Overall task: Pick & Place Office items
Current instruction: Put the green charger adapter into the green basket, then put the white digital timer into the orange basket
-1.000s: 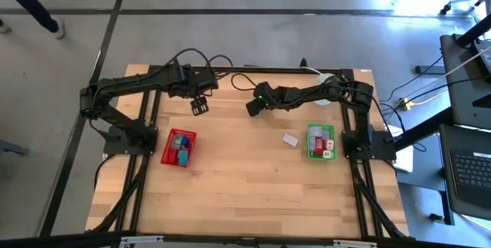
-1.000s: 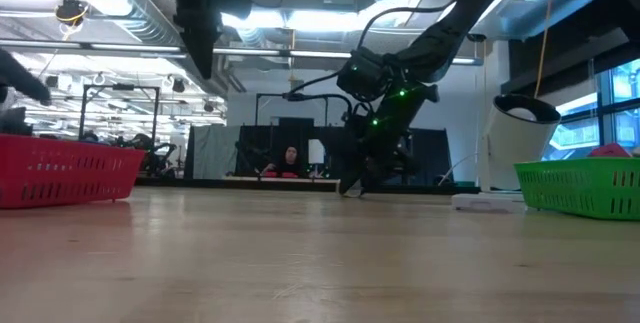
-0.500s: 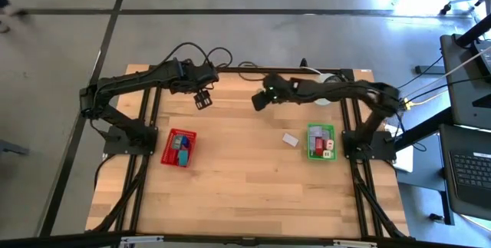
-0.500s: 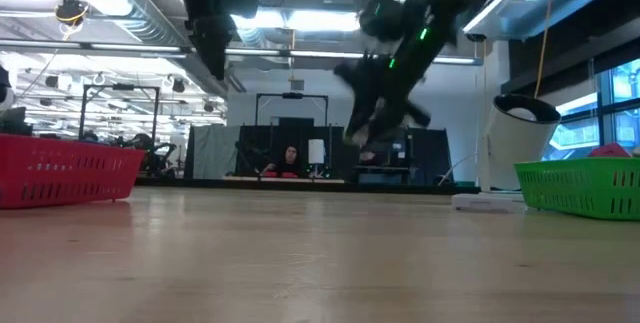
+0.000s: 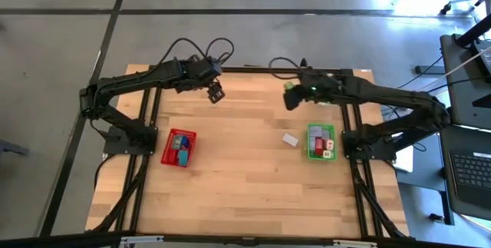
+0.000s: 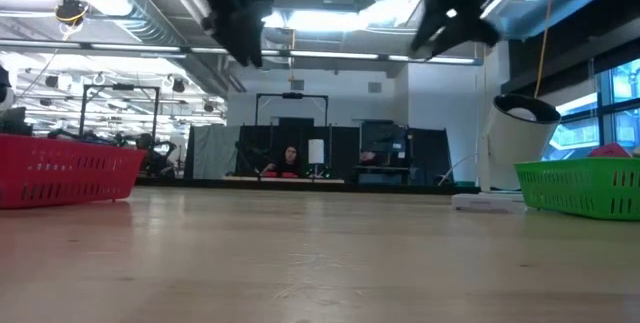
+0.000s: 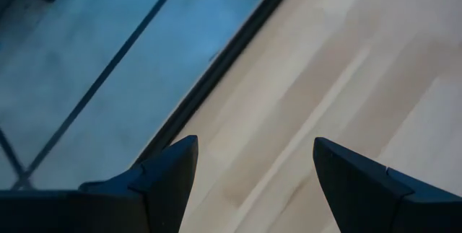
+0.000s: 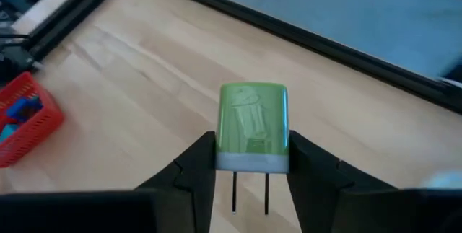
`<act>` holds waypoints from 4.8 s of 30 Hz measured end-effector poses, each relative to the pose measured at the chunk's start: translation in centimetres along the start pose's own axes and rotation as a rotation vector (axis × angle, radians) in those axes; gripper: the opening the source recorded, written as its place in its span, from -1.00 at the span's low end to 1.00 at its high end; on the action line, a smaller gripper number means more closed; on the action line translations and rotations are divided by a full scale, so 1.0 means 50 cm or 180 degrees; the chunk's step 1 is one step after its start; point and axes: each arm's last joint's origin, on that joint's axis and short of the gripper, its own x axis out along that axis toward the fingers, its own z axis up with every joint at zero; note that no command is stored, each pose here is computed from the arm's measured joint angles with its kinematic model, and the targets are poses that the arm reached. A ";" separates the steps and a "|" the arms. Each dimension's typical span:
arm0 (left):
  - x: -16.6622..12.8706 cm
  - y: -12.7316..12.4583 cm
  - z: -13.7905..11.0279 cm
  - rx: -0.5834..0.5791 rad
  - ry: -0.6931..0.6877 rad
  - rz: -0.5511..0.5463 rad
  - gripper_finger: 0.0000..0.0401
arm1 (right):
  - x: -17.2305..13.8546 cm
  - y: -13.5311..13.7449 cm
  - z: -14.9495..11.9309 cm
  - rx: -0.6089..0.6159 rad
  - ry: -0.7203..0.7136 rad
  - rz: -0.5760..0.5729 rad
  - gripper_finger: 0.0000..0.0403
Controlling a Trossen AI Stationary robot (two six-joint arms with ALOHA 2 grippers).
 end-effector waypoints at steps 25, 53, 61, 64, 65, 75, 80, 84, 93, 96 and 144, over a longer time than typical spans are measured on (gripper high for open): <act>-0.002 -0.005 0.024 -0.1097 -0.0362 -0.0121 0.35 | -0.084 -0.066 -0.204 0.0314 0.1569 -0.1398 -0.29; -0.005 -0.010 0.024 -0.1114 -0.0365 -0.0148 0.35 | 0.002 -0.099 -0.305 0.0748 0.1898 -0.1617 -0.29; -0.005 -0.010 0.024 -0.1113 -0.0364 -0.0148 0.35 | 0.025 -0.092 -0.316 0.0599 0.1957 -0.1805 -0.25; -0.005 -0.010 0.024 -0.1112 -0.0364 -0.0147 0.35 | 0.029 -0.091 -0.317 0.0573 0.1935 -0.1839 -0.17; -0.005 -0.010 0.024 -0.1112 -0.0364 -0.0148 0.35 | 0.029 -0.091 -0.317 0.0572 0.1934 -0.1840 -0.14; -0.005 -0.010 0.024 -0.1111 -0.0364 -0.0148 0.35 | 0.028 -0.090 -0.315 0.0474 0.1962 -0.1798 0.15; -0.005 -0.010 0.024 -0.1109 -0.0364 -0.0147 0.35 | 0.009 -0.071 -0.284 0.0463 0.1848 -0.1772 0.25; -0.005 -0.010 0.024 -0.1109 -0.0364 -0.0148 0.35 | -0.012 -0.046 -0.239 0.0362 0.1570 -0.1626 0.29; -0.005 -0.014 0.023 -0.1096 -0.0306 -0.0368 0.35 | -0.002 0.019 -0.186 0.0019 0.0979 -0.0727 0.31; -0.005 -0.016 0.023 -0.1089 -0.0278 -0.0468 0.35 | 0.016 0.036 -0.185 -0.0162 0.0949 -0.0540 0.31; -0.040 -0.088 0.009 -0.1004 -0.0131 -0.1129 0.35 | 0.284 0.053 -0.283 -0.1479 0.2497 -0.0112 -0.24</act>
